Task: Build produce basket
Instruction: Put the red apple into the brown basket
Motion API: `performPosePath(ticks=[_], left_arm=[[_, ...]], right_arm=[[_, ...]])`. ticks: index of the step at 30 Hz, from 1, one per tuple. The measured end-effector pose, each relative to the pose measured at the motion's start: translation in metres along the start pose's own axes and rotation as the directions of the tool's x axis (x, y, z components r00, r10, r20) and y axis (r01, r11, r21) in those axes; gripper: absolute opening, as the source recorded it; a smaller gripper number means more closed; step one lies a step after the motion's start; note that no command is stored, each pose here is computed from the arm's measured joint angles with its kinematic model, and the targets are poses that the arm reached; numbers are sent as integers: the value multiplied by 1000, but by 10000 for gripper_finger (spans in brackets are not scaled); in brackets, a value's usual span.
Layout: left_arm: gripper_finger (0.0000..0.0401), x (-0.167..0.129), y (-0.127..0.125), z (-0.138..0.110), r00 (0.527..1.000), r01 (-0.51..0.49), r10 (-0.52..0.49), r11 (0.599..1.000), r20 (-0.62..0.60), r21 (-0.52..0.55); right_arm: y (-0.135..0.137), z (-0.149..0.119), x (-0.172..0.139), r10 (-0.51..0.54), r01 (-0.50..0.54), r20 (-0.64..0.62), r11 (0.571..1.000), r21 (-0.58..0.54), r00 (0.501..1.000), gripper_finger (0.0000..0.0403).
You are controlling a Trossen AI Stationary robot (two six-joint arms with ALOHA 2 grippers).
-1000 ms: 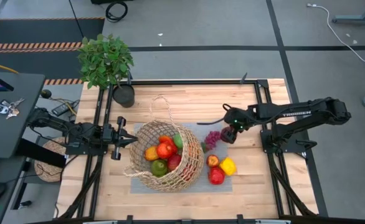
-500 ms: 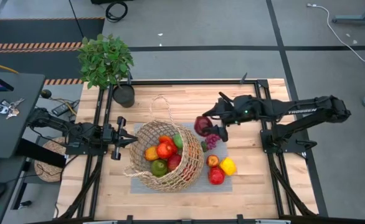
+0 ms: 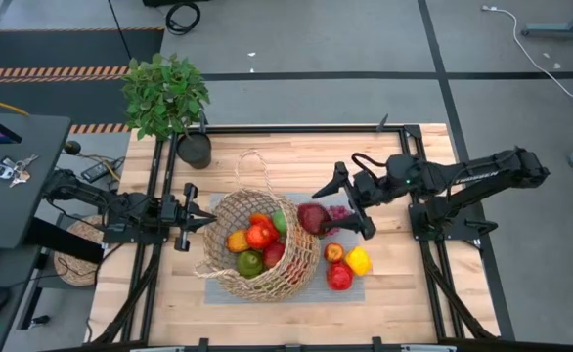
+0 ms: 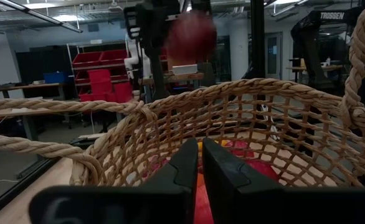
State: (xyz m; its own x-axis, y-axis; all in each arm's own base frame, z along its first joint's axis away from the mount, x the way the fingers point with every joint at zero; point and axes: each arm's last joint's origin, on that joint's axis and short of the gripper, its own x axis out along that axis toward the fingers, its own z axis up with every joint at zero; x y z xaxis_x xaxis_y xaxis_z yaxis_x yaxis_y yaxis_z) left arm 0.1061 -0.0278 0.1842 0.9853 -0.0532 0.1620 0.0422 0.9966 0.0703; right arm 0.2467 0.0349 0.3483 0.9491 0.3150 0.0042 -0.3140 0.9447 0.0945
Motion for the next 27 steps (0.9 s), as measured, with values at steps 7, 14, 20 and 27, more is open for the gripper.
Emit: performPosePath(ticks=[7,14,20,27], left_arm=[[33,0,0,0,1000,0,0,1000,0,0],[33,0,0,0,1000,0,0,1000,0,0],[28,0,0,0,1000,0,0,1000,0,0],[36,0,0,0,1000,0,0,1000,0,0]], right_arm=[[3,-2,1,-54,54,-8,999,-7,998,350],[-6,-62,-26,-504,625,-576,781,15,643,349],[29,-61,-38,-287,552,-648,797,247,705,349],[61,-93,-41,-254,616,-821,774,144,511,349]])
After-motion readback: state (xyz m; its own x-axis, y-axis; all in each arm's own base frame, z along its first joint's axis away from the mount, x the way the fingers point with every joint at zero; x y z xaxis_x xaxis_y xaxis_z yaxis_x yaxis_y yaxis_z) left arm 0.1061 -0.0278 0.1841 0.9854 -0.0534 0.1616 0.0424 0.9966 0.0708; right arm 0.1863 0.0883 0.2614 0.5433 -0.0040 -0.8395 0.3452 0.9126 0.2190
